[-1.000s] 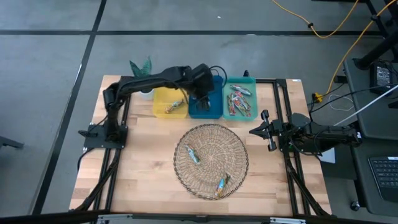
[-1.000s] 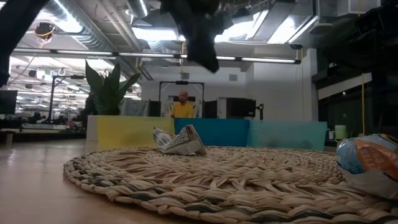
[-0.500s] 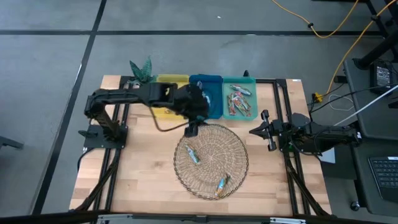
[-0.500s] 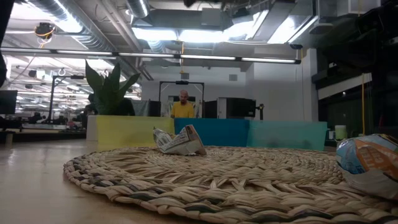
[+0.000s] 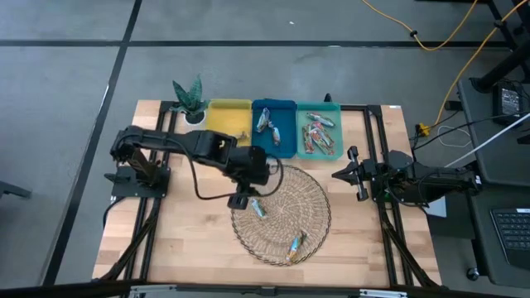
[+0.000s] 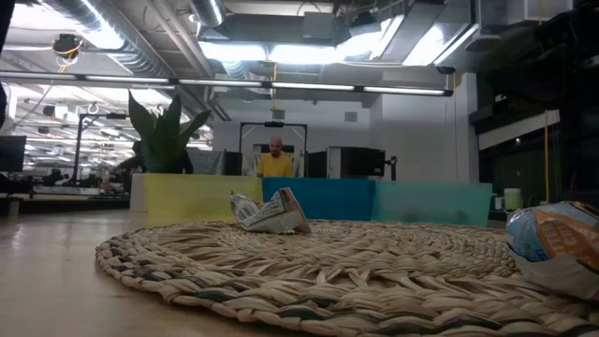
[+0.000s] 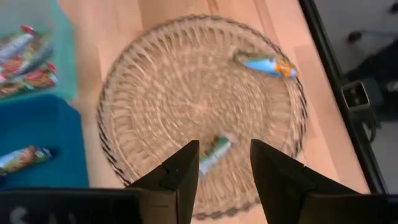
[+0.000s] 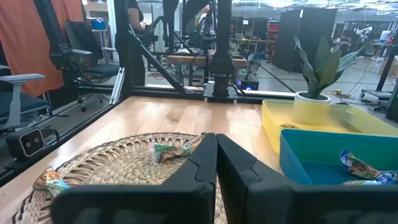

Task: Pick and place Granola Bars by type
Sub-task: Put the yellow granola bar into the yellow bin

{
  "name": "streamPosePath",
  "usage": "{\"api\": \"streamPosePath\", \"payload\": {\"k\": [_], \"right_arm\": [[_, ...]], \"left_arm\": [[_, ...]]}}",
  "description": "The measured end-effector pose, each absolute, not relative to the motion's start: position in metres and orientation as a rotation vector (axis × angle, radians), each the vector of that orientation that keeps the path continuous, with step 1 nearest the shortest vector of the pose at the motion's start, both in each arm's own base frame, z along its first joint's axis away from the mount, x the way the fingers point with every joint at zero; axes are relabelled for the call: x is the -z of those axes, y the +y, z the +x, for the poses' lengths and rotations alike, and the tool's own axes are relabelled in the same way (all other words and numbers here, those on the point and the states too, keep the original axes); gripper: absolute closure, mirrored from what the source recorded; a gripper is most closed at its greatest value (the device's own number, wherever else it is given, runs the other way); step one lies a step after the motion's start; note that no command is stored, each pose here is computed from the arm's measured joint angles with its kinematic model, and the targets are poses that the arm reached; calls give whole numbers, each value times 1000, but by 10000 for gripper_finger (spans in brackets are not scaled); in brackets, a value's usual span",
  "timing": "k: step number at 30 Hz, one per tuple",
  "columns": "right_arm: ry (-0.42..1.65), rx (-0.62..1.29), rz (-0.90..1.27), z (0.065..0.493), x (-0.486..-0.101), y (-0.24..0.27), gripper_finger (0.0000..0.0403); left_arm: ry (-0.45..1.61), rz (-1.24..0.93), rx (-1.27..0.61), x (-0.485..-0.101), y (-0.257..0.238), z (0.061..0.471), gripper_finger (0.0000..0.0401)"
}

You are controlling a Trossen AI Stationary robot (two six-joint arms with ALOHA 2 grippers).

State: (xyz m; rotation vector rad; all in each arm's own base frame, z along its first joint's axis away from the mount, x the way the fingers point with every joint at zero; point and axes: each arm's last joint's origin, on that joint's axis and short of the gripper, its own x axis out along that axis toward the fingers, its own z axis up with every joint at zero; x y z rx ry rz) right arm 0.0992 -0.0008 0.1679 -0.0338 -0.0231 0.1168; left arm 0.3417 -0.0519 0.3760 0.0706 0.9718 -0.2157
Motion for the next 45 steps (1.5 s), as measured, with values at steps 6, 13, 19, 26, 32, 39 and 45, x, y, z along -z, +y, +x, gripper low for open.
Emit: {"api": "streamPosePath", "payload": {"k": [6, 13, 19, 26, 32, 39, 45], "right_arm": [[-23, -117, -35, 99, -168, -1, 389], [-23, -117, -34, 99, -168, -1, 389], [-23, -117, -34, 99, -168, -1, 389], [-23, -117, -34, 99, -168, -1, 389], [-23, -117, -35, 99, -168, -1, 389], [-23, -117, -35, 99, -168, -1, 389], [-23, -117, -34, 99, -168, -1, 389]], "left_arm": [[972, 179, 180, -375, -61, 340, 259], [970, 281, 191, -367, -64, 341, 226], [1052, 327, 240, -330, -65, 343, 187], [1093, 340, 269, -282, -65, 345, 155], [1054, 333, 274, -248, -65, 346, 150], [1008, 316, 286, -213, -64, 342, 150], [1037, 289, 264, -189, -55, 334, 152]]}}
